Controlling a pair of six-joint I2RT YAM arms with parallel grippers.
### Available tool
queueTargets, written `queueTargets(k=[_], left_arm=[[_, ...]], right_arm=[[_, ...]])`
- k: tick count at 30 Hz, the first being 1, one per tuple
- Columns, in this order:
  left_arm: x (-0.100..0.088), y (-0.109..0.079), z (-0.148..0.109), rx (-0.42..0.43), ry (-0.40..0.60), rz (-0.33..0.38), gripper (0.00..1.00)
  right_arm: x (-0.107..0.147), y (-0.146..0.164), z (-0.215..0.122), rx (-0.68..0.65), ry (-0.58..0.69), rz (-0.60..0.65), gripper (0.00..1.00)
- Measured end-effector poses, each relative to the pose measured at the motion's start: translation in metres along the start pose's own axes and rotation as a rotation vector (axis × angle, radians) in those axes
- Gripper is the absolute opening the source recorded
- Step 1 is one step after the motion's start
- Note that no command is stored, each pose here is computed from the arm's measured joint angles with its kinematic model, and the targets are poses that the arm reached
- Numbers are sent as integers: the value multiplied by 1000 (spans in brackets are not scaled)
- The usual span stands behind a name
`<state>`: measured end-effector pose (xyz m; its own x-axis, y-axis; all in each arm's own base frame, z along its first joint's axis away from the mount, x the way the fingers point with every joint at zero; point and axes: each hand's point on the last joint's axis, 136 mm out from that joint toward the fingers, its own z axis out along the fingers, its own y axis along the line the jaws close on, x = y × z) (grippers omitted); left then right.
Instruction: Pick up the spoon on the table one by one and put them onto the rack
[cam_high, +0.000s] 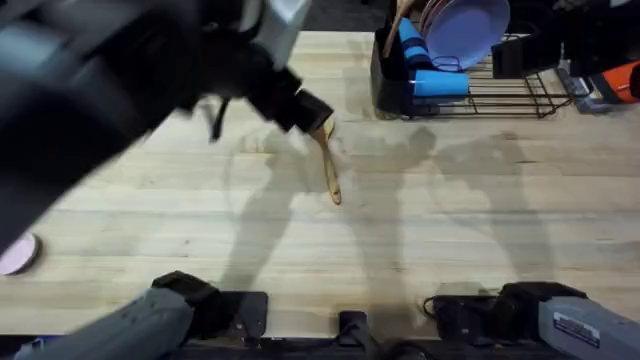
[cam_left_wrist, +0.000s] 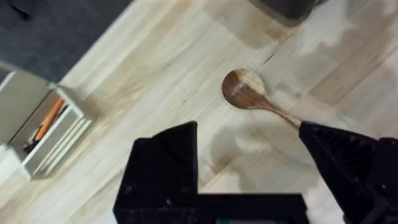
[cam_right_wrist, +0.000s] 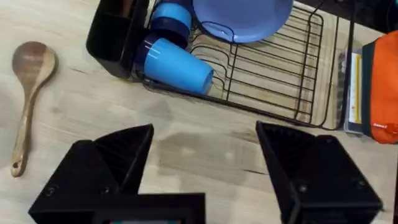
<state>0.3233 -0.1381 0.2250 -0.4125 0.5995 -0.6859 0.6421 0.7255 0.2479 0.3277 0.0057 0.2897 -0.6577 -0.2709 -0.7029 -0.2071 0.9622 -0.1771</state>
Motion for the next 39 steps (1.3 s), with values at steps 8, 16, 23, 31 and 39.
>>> queueTargets(k=[8,16,23,31,39], left_arm=[[35,-17,-58,-41,-34,-157,992],[79,-35,-50,0,159,-453,993],[83,-36,-44,-27,190,-811,994],[84,-37,-41,-35,202,-897,993],[86,-36,-25,-44,240,-974,993]], right_arm=[[1,0,0,-1,2,-2,994],[6,2,0,-7,24,-2,994],[18,5,-1,-21,73,-1,994],[18,5,-1,-21,73,-4,994],[18,5,-1,-21,73,-4,994]])
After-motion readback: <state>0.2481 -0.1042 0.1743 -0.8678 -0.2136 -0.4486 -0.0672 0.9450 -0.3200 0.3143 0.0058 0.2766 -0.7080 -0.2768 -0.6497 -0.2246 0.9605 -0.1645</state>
